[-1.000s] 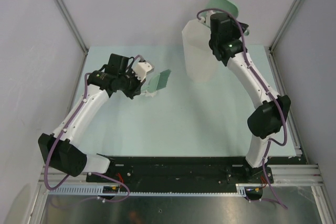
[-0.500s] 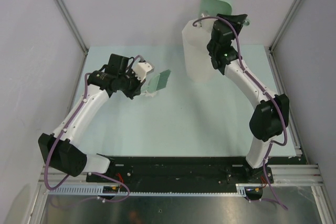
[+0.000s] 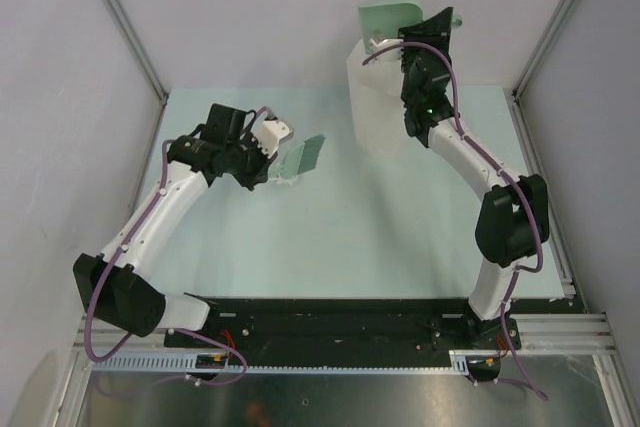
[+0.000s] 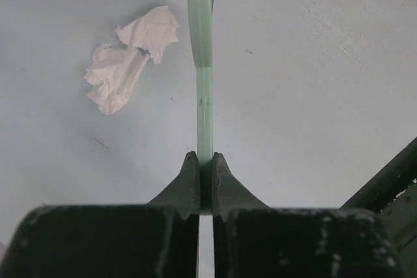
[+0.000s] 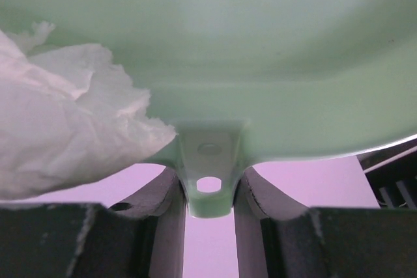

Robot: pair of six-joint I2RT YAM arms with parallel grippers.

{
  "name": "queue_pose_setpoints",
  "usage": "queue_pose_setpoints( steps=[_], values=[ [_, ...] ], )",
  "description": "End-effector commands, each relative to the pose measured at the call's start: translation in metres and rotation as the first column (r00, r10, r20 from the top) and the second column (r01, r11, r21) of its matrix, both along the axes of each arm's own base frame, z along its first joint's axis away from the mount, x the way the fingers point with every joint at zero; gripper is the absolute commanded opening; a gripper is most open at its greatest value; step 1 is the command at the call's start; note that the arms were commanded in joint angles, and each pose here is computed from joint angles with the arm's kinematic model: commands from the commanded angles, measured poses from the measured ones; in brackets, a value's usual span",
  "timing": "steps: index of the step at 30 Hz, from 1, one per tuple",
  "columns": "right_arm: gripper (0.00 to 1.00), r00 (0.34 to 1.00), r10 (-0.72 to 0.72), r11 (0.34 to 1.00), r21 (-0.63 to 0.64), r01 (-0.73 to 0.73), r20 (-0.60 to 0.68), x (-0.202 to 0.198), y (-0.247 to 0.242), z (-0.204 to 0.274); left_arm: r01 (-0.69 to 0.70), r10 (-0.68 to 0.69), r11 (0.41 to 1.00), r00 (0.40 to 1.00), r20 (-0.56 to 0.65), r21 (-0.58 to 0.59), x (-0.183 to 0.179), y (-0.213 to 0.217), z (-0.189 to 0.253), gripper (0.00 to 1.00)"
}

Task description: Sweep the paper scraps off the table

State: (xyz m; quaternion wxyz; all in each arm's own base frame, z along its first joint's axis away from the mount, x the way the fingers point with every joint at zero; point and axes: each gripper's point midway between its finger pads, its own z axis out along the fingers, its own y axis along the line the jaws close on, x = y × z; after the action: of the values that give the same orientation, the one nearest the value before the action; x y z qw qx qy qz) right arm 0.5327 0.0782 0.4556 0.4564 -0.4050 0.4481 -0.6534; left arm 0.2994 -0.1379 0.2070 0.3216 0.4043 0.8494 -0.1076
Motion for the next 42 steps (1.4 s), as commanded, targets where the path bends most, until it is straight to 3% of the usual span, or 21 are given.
queue_pose_setpoints(
  steps=[1, 5, 9, 12, 18, 20, 26, 28, 32, 35, 39, 42],
  values=[
    [0.04, 1.0, 0.017, 0.973, -0.231, -0.012, 0.02, -0.004, 0.004, 0.031, 0.007, -0.007, 1.0, 0.999, 0.05, -0.005, 0.0, 0.003, 0.012, 0.0],
    [0.04, 0.999, 0.042, 0.961, -0.275, -0.036, 0.016, 0.001, 0.006, 0.012, 0.005, -0.005, 1.0, 0.999, 0.045, -0.001, 0.004, 0.002, 0.011, 0.0],
    [0.03, 0.976, 0.083, 0.963, -0.267, -0.026, 0.202, -0.006, -0.002, 0.025, 0.005, -0.005, 1.0, 0.999, 0.045, -0.003, 0.006, 0.001, 0.012, 0.0],
    [0.03, 0.96, 0.091, 0.961, -0.276, -0.015, 0.265, -0.011, -0.01, 0.038, 0.001, -0.002, 1.0, 0.999, 0.053, 0.006, 0.007, 0.003, 0.013, 0.0],
    [0.04, 0.964, 0.11, 0.934, -0.358, -0.016, 0.243, -0.008, -0.007, 0.045, -0.006, 0.004, 1.0, 0.999, 0.051, 0.028, 0.013, 0.005, 0.01, 0.0],
    [0.04, 0.972, 0.094, 0.922, -0.387, -0.004, 0.214, -0.005, -0.008, 0.039, -0.004, 0.002, 1.0, 0.999, 0.042, 0.026, 0.015, 0.003, 0.008, 0.0],
    [0.02, 0.985, 0.109, 0.859, -0.487, -0.16, -0.131, 0.006, 0.018, -0.012, -0.002, 0.002, 1.0, 1.0, 0.031, 0.011, 0.019, -0.002, 0.008, 0.0],
    [0.02, 0.984, 0.091, 0.844, -0.513, -0.159, -0.156, 0.001, 0.016, -0.009, 0.002, -0.002, 1.0, 1.0, 0.027, 0.009, 0.018, -0.002, 0.007, 0.0],
    [0.02, 0.996, 0.079, 0.866, -0.492, -0.09, -0.043, -0.014, 0.005, 0.032, 0.014, -0.014, 1.0, 1.0, 0.021, 0.005, 0.015, -0.003, 0.005, 0.0],
    [0.02, 0.995, 0.051, 0.88, -0.467, -0.084, -0.083, -0.014, -0.005, 0.035, 0.016, -0.016, 1.0, 0.999, 0.027, 0.002, 0.014, -0.003, 0.007, 0.0],
    [0.02, 0.997, 0.028, 0.945, -0.322, -0.052, -0.079, -0.015, -0.016, 0.037, 0.02, -0.02, 1.0, 0.999, 0.032, -0.007, 0.011, -0.003, 0.009, 0.0],
    [0.01, 0.998, 0.055, 0.993, -0.1, -0.057, -0.017, -0.024, -0.016, 0.052, 0.014, -0.014, 1.0, 0.999, 0.036, -0.003, 0.009, -0.001, 0.009, 0.0]
  ],
)
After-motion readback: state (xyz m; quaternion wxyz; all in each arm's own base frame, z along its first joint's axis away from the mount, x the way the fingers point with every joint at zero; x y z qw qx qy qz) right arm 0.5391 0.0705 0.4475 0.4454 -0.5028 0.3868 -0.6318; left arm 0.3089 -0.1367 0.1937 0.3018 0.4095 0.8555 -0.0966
